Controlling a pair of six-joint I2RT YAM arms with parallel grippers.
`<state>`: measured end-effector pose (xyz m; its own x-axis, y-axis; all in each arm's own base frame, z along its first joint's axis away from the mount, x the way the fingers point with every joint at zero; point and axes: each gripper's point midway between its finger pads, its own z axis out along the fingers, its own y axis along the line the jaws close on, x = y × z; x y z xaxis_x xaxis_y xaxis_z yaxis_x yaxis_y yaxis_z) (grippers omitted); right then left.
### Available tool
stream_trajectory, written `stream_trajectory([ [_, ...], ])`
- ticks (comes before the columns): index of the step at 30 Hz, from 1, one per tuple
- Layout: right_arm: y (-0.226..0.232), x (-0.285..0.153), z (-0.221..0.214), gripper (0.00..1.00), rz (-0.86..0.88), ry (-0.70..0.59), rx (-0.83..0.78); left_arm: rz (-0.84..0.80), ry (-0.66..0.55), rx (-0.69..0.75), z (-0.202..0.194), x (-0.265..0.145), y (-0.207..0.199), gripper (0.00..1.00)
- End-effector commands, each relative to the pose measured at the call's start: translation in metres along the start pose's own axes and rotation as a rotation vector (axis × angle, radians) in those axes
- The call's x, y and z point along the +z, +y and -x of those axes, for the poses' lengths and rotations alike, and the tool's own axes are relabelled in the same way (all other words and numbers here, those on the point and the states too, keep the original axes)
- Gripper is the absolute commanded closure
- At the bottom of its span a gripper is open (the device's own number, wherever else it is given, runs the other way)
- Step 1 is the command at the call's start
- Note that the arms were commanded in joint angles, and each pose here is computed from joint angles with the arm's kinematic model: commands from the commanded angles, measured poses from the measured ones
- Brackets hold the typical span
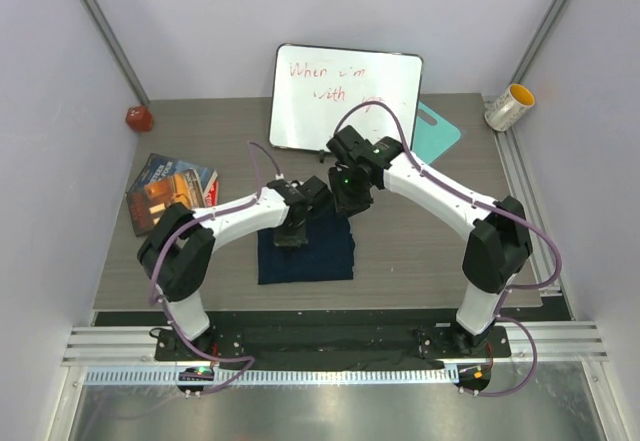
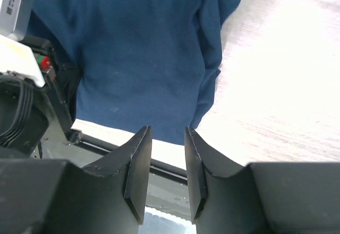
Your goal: Fold and stack the t-shirts
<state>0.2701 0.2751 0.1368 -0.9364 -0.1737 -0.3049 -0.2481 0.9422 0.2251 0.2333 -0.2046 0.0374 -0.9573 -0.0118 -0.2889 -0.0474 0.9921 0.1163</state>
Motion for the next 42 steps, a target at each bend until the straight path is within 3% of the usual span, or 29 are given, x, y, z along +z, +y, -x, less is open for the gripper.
stream_trajectory([
  [1, 0.006, -0.010, 0.023, 0.63, 0.001, -0.084, -0.045, -0.013, -0.130, -0.047, 0.042, -0.053, 0.011, 0.90],
  [7, 0.011, 0.020, 0.030, 0.64, 0.010, -0.062, -0.059, -0.011, -0.196, -0.103, 0.076, -0.070, 0.031, 0.89],
  [12, 0.012, 0.037, 0.044, 0.66, -0.009, -0.085, -0.083, 0.009, -0.197, -0.097, 0.084, -0.049, 0.043, 0.91],
  [17, 0.001, 0.061, 0.064, 0.68, -0.089, -0.142, -0.094, -0.042, -0.172, -0.113, 0.089, -0.014, 0.036, 1.00],
  [21, -0.012, 0.096, 0.055, 0.75, -0.151, -0.087, -0.099, 0.003, -0.068, -0.087, 0.068, 0.028, 0.034, 1.00],
  [28, -0.034, 0.122, 0.030, 0.81, -0.197, -0.044, -0.076, 0.042, -0.014, -0.079, 0.042, 0.068, 0.038, 1.00],
  [42, -0.078, 0.110, 0.013, 0.82, -0.266, -0.058, -0.029, 0.110, -0.017, -0.115, 0.022, 0.061, 0.077, 1.00],
])
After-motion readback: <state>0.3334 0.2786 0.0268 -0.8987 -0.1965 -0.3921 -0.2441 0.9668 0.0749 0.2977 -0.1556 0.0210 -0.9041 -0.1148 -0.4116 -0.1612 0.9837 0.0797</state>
